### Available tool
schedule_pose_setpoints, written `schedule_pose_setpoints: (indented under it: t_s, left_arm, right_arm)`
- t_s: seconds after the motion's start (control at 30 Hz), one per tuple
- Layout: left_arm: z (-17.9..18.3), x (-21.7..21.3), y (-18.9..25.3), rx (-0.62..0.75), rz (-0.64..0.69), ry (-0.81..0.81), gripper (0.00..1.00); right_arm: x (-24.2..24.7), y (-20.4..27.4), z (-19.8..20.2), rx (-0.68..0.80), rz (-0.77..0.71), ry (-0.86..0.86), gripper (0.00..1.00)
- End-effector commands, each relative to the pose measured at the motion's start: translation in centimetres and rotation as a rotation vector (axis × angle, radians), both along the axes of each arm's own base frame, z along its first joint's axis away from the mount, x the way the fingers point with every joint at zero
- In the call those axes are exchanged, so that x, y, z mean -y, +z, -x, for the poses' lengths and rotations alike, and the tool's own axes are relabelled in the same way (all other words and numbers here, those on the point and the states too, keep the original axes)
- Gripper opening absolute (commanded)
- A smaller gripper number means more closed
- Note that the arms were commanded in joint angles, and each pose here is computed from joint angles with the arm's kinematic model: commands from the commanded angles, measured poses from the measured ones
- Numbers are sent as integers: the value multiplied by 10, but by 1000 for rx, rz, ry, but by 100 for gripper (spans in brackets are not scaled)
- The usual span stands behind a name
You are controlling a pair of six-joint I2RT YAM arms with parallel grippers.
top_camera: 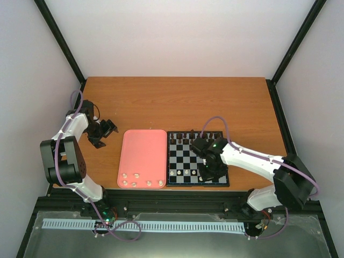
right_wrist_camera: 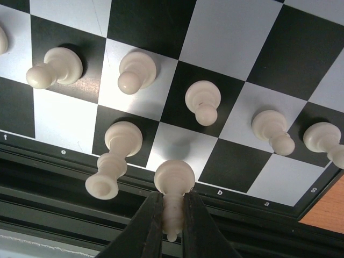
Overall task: Set up the chess pieces on the board
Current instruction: Place the chess piece on the chessboard.
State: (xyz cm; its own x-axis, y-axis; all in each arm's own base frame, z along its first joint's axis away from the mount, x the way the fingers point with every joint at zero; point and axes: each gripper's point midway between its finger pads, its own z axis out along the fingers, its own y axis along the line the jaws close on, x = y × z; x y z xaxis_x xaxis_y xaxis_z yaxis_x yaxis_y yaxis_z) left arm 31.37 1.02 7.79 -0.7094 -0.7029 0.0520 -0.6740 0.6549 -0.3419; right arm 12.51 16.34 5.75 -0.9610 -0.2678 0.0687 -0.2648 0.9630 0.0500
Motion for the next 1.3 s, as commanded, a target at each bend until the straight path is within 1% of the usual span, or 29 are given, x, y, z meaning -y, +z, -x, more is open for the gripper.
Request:
schedule_pose_setpoints:
  t_s: [0.0, 0.6, 0.8, 0.9, 1.03, 1.27]
  left_arm:
    - [-8, -2, 9, 24, 3, 1, 100]
    - [-9, -3, 8, 20, 0, -2, 100]
    - [-9, -3, 8, 20, -1, -3, 100]
    - [-8, -3, 8, 18, 0, -4, 100]
    - [-8, -3, 8, 19, -1, -3, 100]
    - [-8, -3, 6, 17, 0, -3, 100]
  right_arm:
    - [1, -7, -5, -3, 9, 2, 4]
    - [8, -19, -9, -19, 48, 17, 6]
    - [6, -20, -14, -3, 44, 16, 12]
    - [4, -21, -14, -10, 38, 19, 12]
    - [2, -21, -14, -10, 28, 21, 15]
    - [2, -16, -12, -11, 17, 18, 16]
